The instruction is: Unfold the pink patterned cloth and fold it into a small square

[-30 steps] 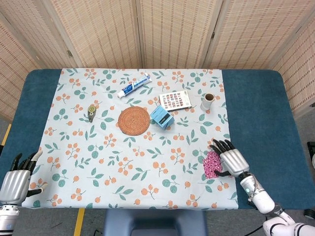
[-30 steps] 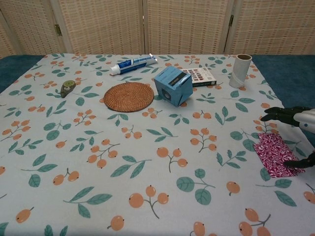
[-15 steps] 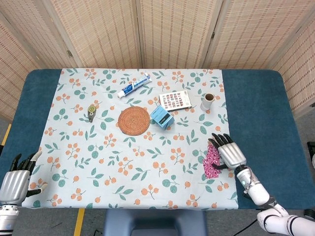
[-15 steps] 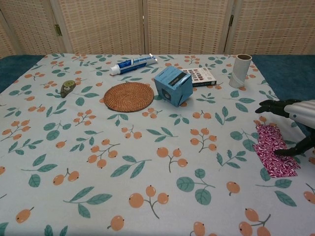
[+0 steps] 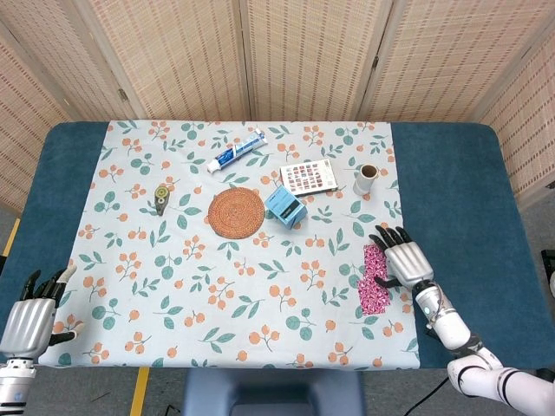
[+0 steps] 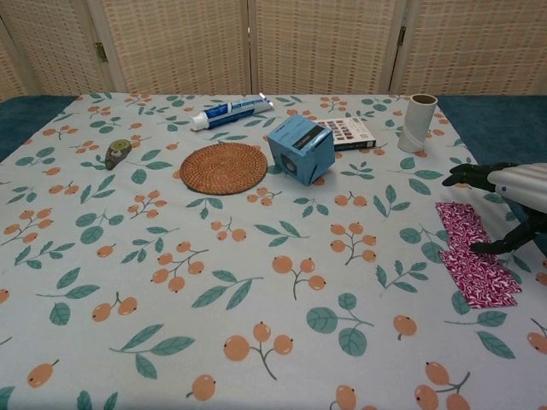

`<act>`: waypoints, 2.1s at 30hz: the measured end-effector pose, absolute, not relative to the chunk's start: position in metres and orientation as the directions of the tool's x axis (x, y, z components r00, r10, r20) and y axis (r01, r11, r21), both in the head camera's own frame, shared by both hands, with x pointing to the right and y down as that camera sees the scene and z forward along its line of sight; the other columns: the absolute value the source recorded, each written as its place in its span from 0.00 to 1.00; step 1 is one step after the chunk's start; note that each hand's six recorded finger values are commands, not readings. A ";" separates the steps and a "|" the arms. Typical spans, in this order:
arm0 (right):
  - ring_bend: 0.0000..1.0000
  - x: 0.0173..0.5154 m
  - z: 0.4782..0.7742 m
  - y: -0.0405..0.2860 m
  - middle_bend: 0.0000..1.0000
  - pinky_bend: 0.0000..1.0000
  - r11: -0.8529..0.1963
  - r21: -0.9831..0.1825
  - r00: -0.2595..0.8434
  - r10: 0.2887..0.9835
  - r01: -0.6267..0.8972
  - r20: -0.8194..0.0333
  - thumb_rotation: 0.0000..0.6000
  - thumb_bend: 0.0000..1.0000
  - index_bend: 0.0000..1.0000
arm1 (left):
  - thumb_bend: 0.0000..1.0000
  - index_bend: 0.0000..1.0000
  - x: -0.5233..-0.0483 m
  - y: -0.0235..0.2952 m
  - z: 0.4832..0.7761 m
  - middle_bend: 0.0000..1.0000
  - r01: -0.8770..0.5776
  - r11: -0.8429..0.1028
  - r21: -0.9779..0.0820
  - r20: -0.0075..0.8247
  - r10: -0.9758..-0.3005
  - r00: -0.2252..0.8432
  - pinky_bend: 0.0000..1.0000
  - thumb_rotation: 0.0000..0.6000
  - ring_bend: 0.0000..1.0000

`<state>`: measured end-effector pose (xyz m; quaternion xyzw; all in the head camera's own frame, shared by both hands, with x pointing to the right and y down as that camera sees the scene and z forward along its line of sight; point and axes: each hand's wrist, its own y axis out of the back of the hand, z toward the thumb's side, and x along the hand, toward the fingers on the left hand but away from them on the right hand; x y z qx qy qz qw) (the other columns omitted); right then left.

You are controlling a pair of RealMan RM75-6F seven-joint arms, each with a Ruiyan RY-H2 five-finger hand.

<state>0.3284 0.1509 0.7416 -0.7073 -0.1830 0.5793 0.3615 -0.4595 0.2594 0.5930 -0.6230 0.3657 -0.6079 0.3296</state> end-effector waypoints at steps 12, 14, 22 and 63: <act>0.00 0.324 0.742 0.140 0.00 0.00 -0.660 -0.737 0.260 0.693 -0.148 -0.673 0.74 0.26 0.08 | 0.19 0.10 -0.461 0.260 0.592 0.17 -0.057 -0.513 -0.856 0.514 -0.858 -0.009 0.00 1.00 0.26; 0.00 0.325 0.739 0.141 0.00 0.00 -0.658 -0.740 0.263 0.695 -0.142 -0.669 0.74 0.26 0.08 | 0.19 0.10 -0.461 0.260 0.592 0.17 -0.058 -0.512 -0.857 0.514 -0.858 -0.010 0.00 1.00 0.26; 0.00 0.331 0.724 0.152 0.00 0.00 -0.648 -0.751 0.274 0.705 -0.125 -0.654 0.74 0.26 0.08 | 0.19 0.10 -0.460 0.261 0.589 0.17 -0.061 -0.506 -0.860 0.508 -0.861 -0.006 0.00 1.00 0.26; 0.00 0.321 0.730 0.176 0.00 0.00 -0.686 -0.716 0.289 0.665 -0.126 -0.688 0.74 0.26 0.08 | 0.19 0.10 -0.464 0.266 0.590 0.17 -0.067 -0.508 -0.859 0.509 -0.861 -0.009 0.00 1.00 0.26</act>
